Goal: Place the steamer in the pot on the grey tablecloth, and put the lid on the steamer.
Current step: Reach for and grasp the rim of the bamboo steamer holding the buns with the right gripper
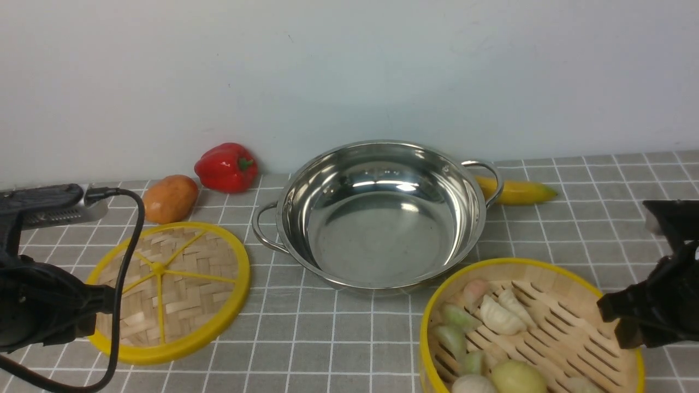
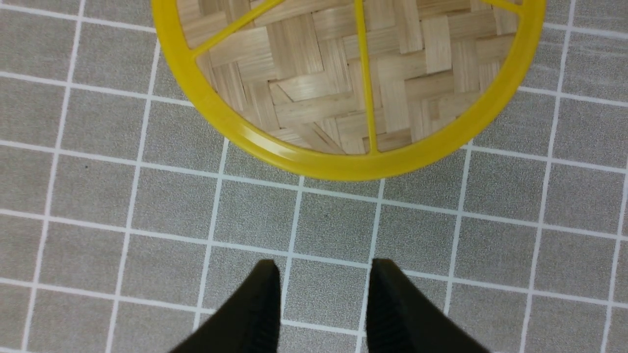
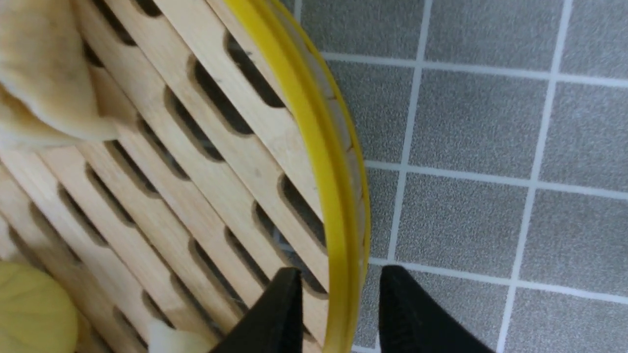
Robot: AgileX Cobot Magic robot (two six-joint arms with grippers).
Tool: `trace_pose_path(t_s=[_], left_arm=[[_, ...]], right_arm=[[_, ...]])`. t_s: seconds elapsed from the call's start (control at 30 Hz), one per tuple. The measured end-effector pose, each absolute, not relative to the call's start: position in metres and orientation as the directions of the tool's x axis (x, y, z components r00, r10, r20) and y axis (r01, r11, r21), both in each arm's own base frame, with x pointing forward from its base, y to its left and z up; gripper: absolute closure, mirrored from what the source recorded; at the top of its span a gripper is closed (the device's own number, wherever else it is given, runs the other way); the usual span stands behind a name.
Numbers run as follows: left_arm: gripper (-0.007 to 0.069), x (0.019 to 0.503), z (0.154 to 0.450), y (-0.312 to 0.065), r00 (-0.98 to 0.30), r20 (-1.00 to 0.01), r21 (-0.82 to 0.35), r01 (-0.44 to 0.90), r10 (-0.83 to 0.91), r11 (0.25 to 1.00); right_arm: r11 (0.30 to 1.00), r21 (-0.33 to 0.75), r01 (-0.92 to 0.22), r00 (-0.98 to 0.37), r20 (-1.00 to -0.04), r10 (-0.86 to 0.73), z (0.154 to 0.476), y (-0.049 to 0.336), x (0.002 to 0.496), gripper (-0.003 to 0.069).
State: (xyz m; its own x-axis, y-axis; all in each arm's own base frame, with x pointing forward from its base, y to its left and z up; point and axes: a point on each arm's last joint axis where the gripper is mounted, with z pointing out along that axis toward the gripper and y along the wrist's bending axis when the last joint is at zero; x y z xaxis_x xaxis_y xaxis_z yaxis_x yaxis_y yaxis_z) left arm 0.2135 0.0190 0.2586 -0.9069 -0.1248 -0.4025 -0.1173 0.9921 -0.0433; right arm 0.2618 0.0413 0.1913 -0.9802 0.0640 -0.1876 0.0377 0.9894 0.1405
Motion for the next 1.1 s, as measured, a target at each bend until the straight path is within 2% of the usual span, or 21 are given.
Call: trace_pose_path(t_s=[0.27, 0.47, 0.63, 0.9, 1.0, 1.1], left_arm=[[0.0382, 0.214, 0.259, 0.019, -0.906, -0.405, -0.043, -0.117, -0.125, 0.992], [0.0382, 0.214, 0.259, 0.019, -0.906, -0.405, -0.043, -0.117, -0.125, 0.992], [0.0382, 0.214, 0.259, 0.019, -0.906, -0.405, -0.043, -0.117, -0.125, 0.992], [0.0382, 0.214, 0.259, 0.019, -0.906, -0.405, -0.043, -0.117, -0.125, 0.992], [0.0382, 0.214, 0.259, 0.019, -0.906, -0.405, -0.043, -0.117, -0.125, 0.992], [0.0382, 0.214, 0.259, 0.019, -0.906, -0.405, -0.043, -0.117, -0.125, 0.992]], right_arm=[[0.991, 0.131, 0.028, -0.985, -0.165, 0.049, 0.177, 0.042, 0.268, 0.0438], [0.991, 0.131, 0.027, -0.983, -0.177, 0.05, 0.176, 0.042, 0.27, 0.0564], [0.991, 0.131, 0.026, -0.985, -0.166, 0.048, 0.176, 0.042, 0.269, 0.0564], [0.995, 0.104, -0.002, -0.996, -0.091, 0.008, 0.185, 0.039, 0.256, 0.0564], [0.995, 0.099, -0.017, -0.998, -0.07, -0.01, 0.198, 0.038, 0.246, 0.0564], [0.995, 0.091, -0.043, -0.998, -0.055, -0.038, 0.225, 0.036, 0.235, 0.0553]])
